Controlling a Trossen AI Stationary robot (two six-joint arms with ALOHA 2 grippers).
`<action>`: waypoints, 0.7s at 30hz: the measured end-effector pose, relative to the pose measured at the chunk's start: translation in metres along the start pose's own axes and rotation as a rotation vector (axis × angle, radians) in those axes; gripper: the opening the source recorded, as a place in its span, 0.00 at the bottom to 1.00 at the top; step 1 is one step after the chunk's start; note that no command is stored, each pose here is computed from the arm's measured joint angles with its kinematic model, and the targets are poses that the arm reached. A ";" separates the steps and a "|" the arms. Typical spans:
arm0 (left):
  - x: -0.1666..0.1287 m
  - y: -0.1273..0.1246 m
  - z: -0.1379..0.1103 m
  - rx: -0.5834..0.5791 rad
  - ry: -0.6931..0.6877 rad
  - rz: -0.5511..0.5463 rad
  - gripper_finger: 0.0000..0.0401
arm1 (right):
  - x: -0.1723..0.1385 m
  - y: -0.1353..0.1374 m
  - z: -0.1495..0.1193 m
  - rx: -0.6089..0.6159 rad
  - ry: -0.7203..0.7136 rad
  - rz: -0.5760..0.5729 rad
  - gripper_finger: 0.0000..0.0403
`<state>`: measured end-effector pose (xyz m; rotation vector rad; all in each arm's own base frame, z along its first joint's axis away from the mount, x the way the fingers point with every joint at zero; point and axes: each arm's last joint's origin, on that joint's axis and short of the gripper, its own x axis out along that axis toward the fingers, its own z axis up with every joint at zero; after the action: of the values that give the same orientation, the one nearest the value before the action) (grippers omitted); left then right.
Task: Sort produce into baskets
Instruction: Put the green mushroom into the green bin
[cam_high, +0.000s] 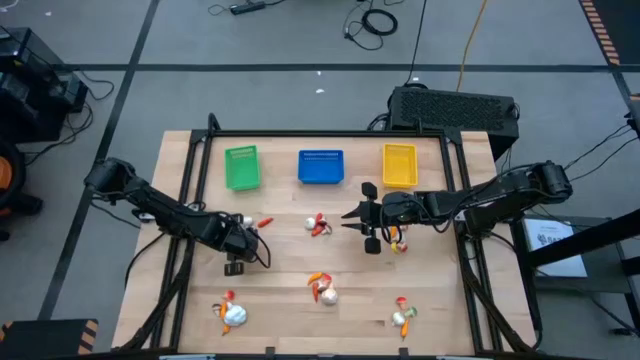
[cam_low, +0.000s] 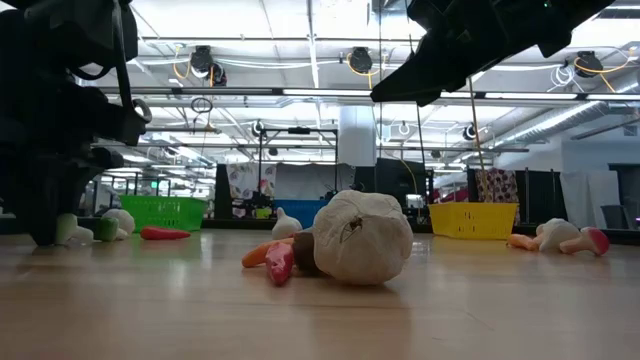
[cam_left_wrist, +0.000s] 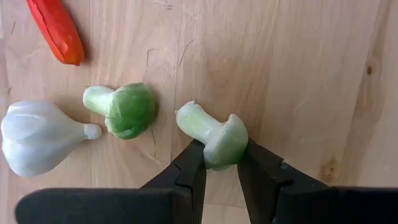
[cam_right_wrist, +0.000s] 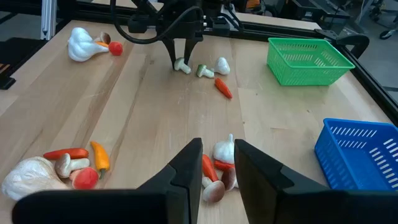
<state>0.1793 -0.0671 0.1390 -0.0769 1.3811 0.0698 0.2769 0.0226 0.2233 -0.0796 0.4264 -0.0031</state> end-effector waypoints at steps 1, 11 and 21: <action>0.000 -0.001 0.000 -0.001 0.007 -0.014 0.21 | 0.000 0.000 0.000 0.000 0.000 0.000 0.21; -0.028 -0.015 0.028 0.098 -0.074 -0.161 0.21 | 0.000 0.001 0.000 0.218 0.000 0.004 0.21; -0.106 0.043 0.049 0.124 -0.259 0.263 0.21 | 0.000 0.003 0.000 0.242 0.000 0.011 0.21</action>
<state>0.2039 -0.0203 0.2516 0.2121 1.1266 0.2066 0.2766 0.0257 0.2234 0.1614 0.4234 -0.0442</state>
